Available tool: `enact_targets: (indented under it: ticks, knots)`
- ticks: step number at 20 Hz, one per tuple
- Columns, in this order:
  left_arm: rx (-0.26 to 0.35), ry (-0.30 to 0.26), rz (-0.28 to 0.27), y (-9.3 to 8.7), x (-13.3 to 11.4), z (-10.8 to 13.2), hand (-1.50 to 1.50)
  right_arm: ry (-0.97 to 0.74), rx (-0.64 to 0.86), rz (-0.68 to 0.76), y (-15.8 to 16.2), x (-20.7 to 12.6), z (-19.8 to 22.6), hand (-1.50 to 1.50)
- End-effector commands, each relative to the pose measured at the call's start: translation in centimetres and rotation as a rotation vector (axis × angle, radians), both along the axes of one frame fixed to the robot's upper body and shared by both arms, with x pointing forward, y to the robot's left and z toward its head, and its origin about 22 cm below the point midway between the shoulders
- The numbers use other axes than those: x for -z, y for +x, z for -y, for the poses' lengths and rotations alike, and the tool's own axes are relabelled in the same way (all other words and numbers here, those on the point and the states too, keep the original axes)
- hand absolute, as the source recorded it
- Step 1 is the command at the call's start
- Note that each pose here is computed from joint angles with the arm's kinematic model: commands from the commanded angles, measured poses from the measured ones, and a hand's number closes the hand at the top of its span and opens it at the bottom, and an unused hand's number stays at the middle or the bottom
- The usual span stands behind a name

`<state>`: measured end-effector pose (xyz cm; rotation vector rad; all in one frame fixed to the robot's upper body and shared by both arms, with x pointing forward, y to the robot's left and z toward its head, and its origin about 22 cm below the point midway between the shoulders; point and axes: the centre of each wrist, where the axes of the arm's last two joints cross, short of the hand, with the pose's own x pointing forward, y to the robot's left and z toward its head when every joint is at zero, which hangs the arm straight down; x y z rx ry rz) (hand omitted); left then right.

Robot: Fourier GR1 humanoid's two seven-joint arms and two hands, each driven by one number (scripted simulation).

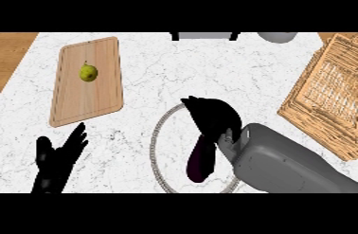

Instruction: Pick the eggplant from the placemat and place it in the basket

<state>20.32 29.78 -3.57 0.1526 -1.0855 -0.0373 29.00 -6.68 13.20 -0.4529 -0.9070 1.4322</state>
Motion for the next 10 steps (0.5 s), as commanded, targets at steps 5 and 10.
enact_targets:
  ticks: [5,10]
  knots:
    - [-0.015,-0.003,-0.074,-0.8,2.1,1.0,0.00,-0.068,0.051,0.000,0.8,3.2,1.5,-1.50]
    - [-0.006,-0.016,-0.080,0.7,1.8,0.1,0.00,-0.052,0.066,0.009,0.1,3.2,-0.4,-1.50]
